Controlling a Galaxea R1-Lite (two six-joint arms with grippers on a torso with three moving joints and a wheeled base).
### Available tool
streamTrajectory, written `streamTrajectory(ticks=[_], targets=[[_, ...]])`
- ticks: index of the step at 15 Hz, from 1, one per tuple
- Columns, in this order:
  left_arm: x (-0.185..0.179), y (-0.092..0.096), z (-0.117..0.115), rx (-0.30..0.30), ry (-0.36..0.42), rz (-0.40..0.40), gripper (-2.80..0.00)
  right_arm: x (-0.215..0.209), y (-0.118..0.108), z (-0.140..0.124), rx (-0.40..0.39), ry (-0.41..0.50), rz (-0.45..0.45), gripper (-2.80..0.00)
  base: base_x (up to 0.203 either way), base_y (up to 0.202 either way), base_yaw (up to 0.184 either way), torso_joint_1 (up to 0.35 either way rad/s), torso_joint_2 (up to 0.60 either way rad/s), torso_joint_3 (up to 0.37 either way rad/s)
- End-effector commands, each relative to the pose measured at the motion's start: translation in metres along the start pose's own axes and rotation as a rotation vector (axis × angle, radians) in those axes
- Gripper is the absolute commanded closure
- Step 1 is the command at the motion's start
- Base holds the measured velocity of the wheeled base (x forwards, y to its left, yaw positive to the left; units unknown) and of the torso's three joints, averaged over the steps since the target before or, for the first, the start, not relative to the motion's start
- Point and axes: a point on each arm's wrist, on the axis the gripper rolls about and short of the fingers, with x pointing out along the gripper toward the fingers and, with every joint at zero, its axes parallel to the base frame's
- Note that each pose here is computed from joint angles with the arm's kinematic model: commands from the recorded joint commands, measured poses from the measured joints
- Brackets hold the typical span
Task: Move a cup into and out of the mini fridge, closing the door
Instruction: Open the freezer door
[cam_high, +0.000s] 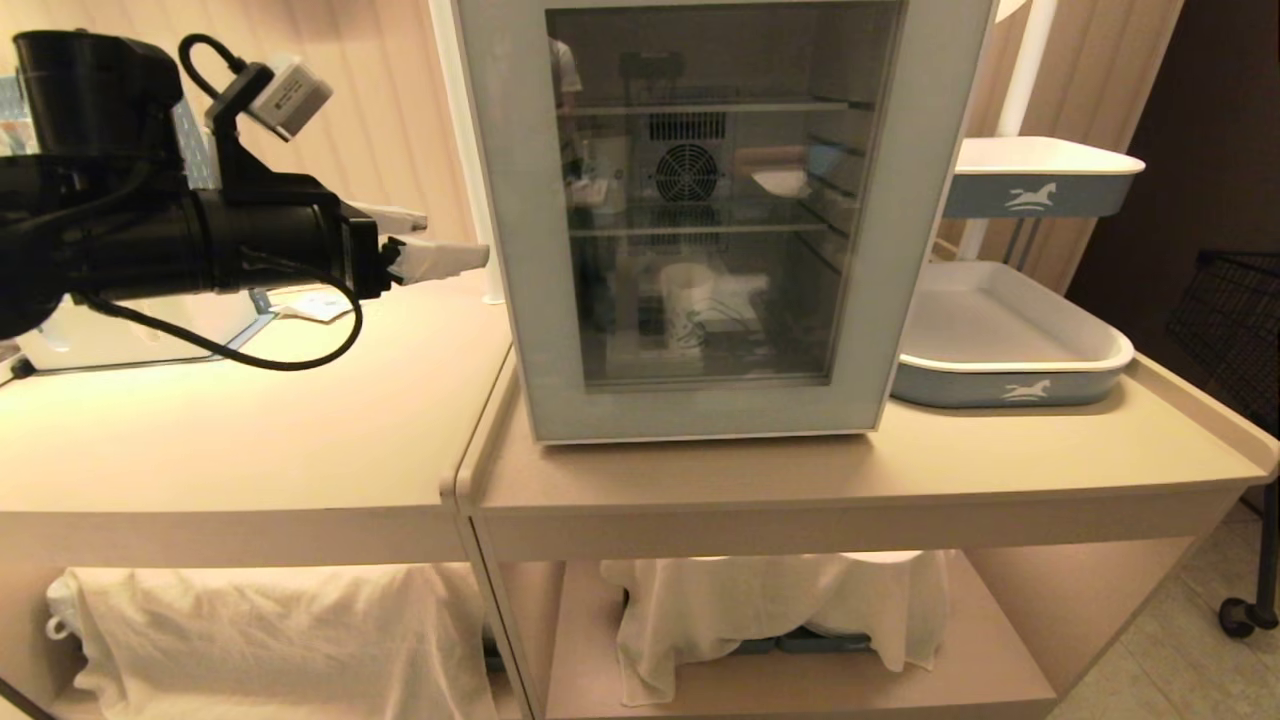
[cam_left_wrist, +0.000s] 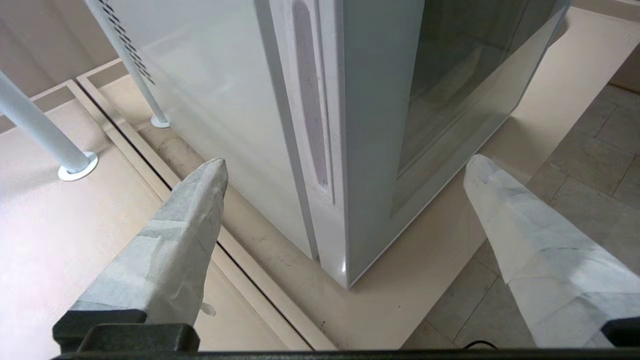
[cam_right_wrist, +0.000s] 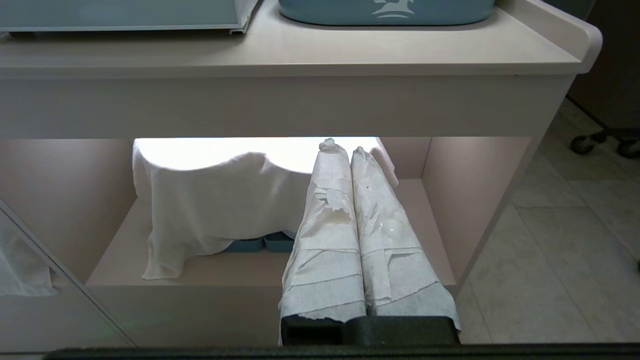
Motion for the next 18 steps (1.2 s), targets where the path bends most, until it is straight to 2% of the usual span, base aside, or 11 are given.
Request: streamTrajectory(ticks=[1,6,8,10,13,18], targets=[[0.005,0.004,0.0,0.0,-0.003,-0.002,-2.8,0.0,0.0,0.0,-0.001,0.001,0.001,0.0,0.0,0.0,0.0,0.0,0.0,0.0],[0.015,0.001,0.019,0.027,-0.062,-0.024,-2.8,0.0,0.0,0.0,-0.001,0.001,0.002,0.0,0.0,0.0,0.0,0.0,0.0,0.0],[0.021,-0.004,0.026,0.01,-0.084,-0.048,-2.8,0.0,0.0,0.0,-0.001,0.001,0.001,0.0,0.0,0.0,0.0,0.0,0.0,0.0],[0.024,-0.003,0.026,0.007,-0.085,-0.05,-2.8,0.0,0.0,0.0,-0.001,0.001,0.0,0.0,0.0,0.0,0.0,0.0,0.0,0.0],[0.031,-0.013,0.033,0.005,-0.103,-0.074,-2.8,0.0,0.0,0.0,-0.001,0.001,0.002,0.0,0.0,0.0,0.0,0.0,0.0,0.0],[0.037,-0.018,0.028,-0.008,-0.086,-0.087,-2.8,0.0,0.0,0.0,-0.001,0.001,0.0,0.0,0.0,0.0,0.0,0.0,0.0,0.0]])
